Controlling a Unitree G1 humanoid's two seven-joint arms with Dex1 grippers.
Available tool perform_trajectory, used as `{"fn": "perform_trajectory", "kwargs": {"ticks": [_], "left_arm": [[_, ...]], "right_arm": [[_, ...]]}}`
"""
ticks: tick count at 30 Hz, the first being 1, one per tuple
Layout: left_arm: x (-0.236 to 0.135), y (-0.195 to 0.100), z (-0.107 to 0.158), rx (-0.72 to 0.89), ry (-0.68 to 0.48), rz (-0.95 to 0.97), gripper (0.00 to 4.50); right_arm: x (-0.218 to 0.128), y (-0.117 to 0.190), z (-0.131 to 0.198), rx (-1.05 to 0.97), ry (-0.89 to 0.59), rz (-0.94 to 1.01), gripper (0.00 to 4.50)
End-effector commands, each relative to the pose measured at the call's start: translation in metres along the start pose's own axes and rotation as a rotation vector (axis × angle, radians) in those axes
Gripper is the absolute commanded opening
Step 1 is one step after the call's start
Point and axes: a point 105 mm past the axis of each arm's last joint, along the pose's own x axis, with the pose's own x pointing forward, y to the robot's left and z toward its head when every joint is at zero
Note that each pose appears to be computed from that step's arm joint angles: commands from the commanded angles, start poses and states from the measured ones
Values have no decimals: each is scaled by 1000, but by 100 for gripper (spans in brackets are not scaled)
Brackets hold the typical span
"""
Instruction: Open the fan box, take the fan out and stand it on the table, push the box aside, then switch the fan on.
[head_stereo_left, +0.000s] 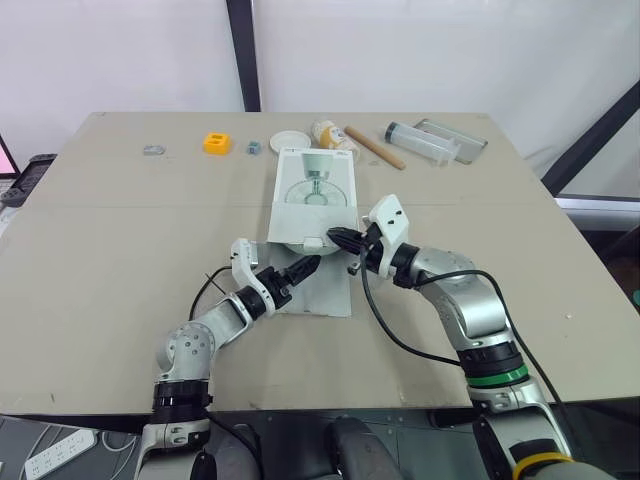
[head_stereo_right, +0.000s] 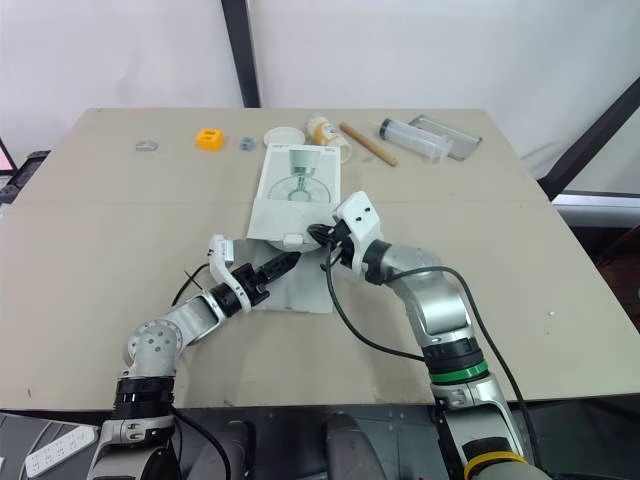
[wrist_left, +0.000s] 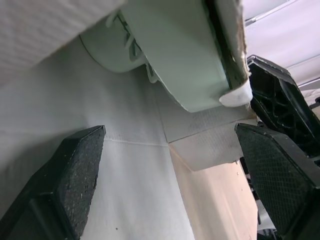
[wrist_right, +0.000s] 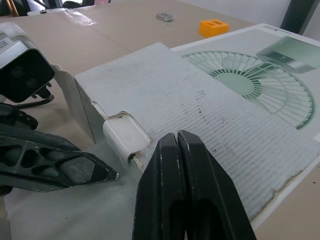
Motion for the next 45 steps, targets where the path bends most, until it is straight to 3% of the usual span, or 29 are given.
{"fn": "perform_trajectory", "kwargs": {"ticks": [1,21,28,45], "left_arm": [[1,10,-1,-28,-9,51,445],[4,9,-9,-59,50,44,445],[7,10,10,-117,-66,58,445],[6,-12,21,-94,-129,-77,445]], "right_arm": [[0,3,-5,0,22,3,0],[0,3,-7,2,31,6,0],[2,4,-8,5,30,10,0],[1,7,-10,0,43,25,0]]}}
